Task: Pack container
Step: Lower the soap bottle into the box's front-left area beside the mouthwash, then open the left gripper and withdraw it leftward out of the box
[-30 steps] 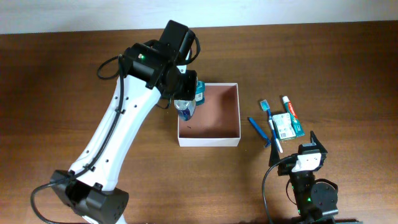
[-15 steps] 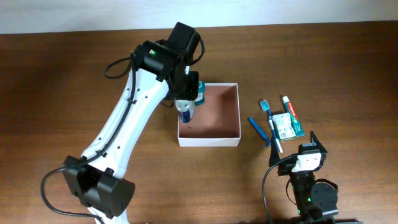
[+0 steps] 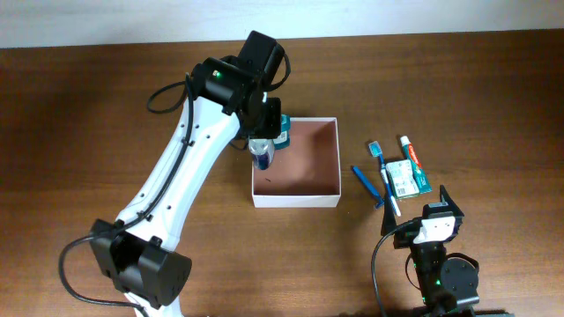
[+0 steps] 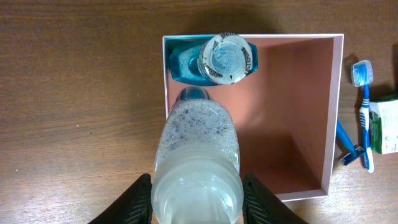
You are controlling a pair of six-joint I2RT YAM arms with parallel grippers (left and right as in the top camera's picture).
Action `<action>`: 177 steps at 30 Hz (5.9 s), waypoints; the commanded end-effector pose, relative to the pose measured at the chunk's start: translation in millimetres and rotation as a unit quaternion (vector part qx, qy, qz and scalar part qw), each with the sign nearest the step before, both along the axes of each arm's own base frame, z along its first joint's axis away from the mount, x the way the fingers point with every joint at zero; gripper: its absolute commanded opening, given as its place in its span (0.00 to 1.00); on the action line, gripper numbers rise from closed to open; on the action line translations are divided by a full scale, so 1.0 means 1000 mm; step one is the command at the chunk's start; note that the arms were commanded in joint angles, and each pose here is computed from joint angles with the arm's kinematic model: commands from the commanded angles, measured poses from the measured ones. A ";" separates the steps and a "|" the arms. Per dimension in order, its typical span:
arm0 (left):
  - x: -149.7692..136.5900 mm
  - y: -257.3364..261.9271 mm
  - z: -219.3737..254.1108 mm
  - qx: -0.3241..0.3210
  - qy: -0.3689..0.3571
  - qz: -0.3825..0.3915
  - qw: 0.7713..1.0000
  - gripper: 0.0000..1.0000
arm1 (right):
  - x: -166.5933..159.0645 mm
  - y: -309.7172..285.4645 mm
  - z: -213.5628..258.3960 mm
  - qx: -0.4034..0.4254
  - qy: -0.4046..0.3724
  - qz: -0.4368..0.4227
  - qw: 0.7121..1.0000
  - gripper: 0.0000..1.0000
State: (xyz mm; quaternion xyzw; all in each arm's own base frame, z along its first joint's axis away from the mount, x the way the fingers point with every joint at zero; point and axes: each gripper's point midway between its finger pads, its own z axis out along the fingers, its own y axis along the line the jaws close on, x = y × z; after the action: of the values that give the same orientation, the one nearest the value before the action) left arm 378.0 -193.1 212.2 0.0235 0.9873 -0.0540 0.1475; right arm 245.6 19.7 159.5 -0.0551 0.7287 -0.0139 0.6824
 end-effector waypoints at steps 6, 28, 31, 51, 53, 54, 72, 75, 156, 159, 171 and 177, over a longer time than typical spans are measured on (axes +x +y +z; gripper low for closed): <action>0.001 0.000 -0.009 0.005 0.004 0.015 1.000 0.28 | 0.000 -0.004 -0.002 -0.004 0.002 -0.009 1.000 0.98; 0.005 -0.002 -0.043 0.014 0.024 0.021 0.999 0.28 | 0.000 -0.004 -0.002 -0.004 0.002 -0.009 1.000 0.98; 0.006 -0.002 -0.045 0.014 0.025 0.021 0.999 0.29 | 0.000 -0.004 -0.002 -0.004 0.002 -0.009 1.000 0.98; 0.008 0.001 -0.055 0.031 0.032 0.024 0.999 0.29 | 0.000 -0.004 -0.002 -0.004 0.002 -0.009 1.000 0.98; 0.008 0.001 -0.056 0.031 0.033 0.024 0.999 0.29 | 0.000 -0.004 -0.002 -0.004 0.002 -0.009 1.000 0.98; 0.007 0.001 -0.058 0.032 0.034 0.024 0.999 0.29 | 0.000 -0.004 -0.002 -0.004 0.002 -0.009 1.000 0.98; 0.005 0.003 -0.081 0.041 0.046 0.025 0.998 0.29 | 0.000 -0.004 -0.002 -0.004 0.002 -0.009 1.000 0.98; 0.005 0.004 -0.081 0.041 0.046 0.025 0.998 0.29 | 0.000 -0.004 -0.002 -0.004 0.002 -0.009 1.000 0.98; -0.050 0.087 -0.144 -0.184 0.124 -0.003 0.975 0.00 | 0.000 -0.004 -0.002 -0.004 0.002 -0.009 1.000 0.98; -0.053 0.083 -0.151 -0.198 0.123 -0.007 0.973 0.01 | 0.000 -0.004 -0.002 -0.004 0.002 -0.009 1.000 0.98; -0.047 0.041 -0.128 -0.330 0.072 -0.097 0.936 0.00 | 0.000 -0.004 -0.002 -0.004 0.002 -0.009 1.000 0.98; -0.059 0.041 -0.135 -0.334 0.097 -0.088 0.933 0.00 | 0.000 -0.004 -0.002 -0.004 0.002 -0.009 1.000 0.98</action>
State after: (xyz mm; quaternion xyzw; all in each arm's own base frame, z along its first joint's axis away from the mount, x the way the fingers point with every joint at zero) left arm 329.0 -146.8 74.3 0.0449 0.9259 -0.3714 0.0527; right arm 245.6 19.7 159.4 -0.0551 0.7289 -0.0139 0.6823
